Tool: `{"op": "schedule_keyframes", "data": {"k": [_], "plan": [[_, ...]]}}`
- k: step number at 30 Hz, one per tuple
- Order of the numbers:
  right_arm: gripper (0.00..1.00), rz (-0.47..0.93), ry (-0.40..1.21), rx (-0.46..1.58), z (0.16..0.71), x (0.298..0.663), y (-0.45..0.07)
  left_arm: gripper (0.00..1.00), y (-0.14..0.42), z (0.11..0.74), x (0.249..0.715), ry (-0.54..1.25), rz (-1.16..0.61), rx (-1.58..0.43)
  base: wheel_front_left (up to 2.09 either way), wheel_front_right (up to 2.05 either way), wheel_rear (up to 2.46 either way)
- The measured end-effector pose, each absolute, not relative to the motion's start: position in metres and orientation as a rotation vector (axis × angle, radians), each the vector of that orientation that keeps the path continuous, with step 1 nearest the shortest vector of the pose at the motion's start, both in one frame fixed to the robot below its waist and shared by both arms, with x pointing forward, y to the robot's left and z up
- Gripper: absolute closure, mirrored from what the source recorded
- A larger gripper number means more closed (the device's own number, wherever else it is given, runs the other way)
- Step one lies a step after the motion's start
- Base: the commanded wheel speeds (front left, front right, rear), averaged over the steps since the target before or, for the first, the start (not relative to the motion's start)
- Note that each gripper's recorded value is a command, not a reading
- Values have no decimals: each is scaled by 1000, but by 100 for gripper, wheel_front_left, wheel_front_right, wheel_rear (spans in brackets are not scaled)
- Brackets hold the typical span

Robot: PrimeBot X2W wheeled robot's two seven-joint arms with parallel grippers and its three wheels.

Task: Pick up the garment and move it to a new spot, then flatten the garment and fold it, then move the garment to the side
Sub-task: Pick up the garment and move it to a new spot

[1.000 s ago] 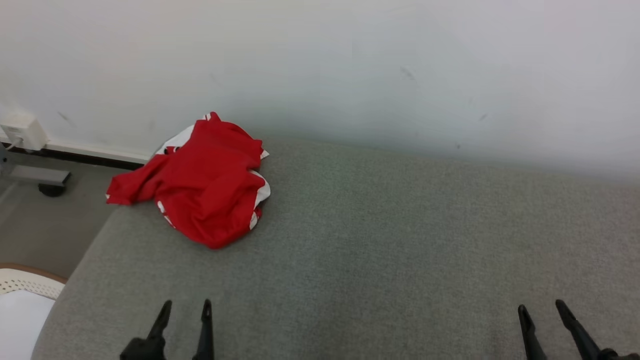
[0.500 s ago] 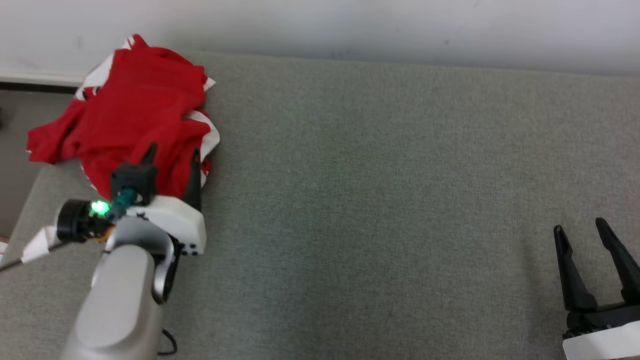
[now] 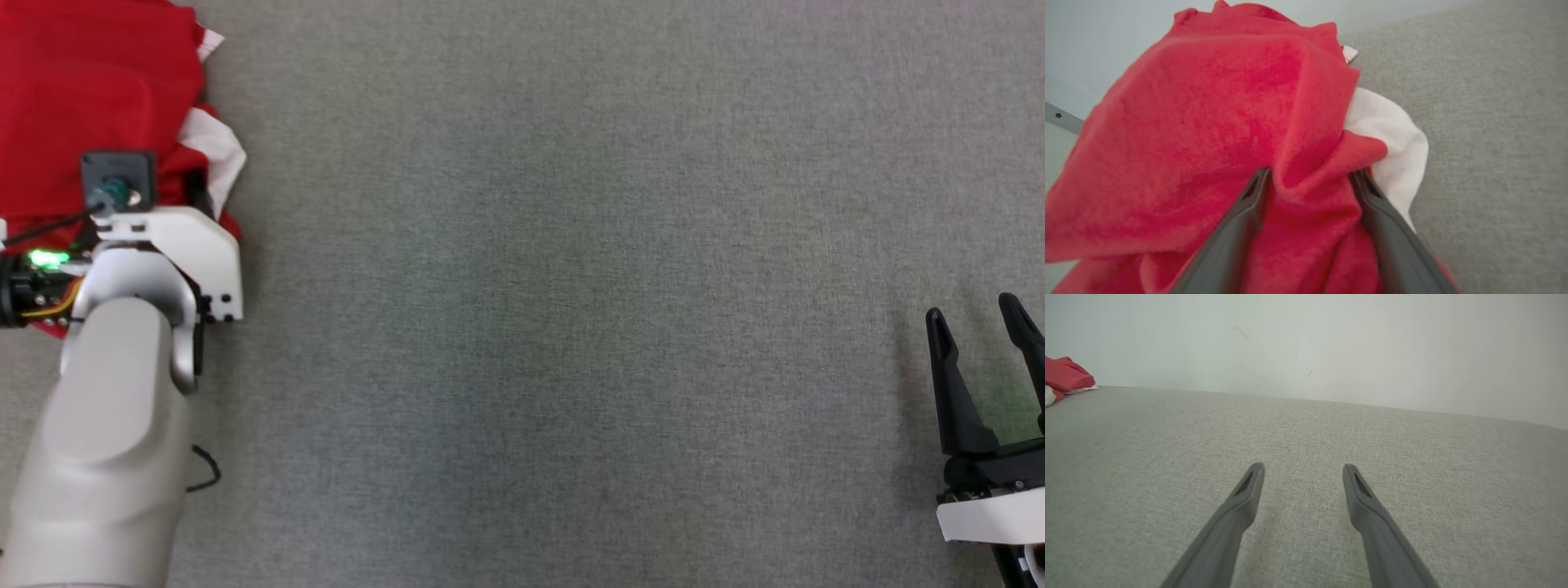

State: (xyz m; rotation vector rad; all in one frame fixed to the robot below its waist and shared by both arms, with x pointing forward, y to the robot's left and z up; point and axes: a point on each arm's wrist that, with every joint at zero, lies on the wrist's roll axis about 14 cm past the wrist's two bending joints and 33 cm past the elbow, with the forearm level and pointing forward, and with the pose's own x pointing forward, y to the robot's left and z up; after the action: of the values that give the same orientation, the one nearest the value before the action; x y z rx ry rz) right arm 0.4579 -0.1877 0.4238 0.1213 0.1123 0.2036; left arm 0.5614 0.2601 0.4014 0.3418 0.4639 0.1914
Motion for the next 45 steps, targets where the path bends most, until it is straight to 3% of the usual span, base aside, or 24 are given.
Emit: {"op": "schedule_keyframes", "data": {"k": [5, 6, 8, 18, 31, 38, 45], "plan": [[0, 201, 122, 120, 418, 461, -191, 0, 263, 389, 571, 504, 203, 343, 0, 0, 0], [0, 201, 125, 120, 417, 461, -191, 44, 262, 387, 572, 508, 201, 340, 0, 0, 0], [0, 202, 129, 120, 416, 461, -191, 100, 261, 385, 574, 514, 202, 333, 0, 0, 0], [0, 202, 105, 139, 431, 451, -184, 100, 249, 418, 570, 413, 173, 242, 0, 0, 0], [0, 191, 5, 168, 481, 403, -170, 100, 229, 586, 549, 45, 62, 180, 0, 0, 0], [0, 163, -52, 181, 501, 381, -174, 100, 184, 664, 517, -124, -80, 125, 0, 0, 0], [0, 101, -71, 184, 506, 364, -192, 100, 107, 697, 484, -195, -306, 39, 0, 0, 0]]}}
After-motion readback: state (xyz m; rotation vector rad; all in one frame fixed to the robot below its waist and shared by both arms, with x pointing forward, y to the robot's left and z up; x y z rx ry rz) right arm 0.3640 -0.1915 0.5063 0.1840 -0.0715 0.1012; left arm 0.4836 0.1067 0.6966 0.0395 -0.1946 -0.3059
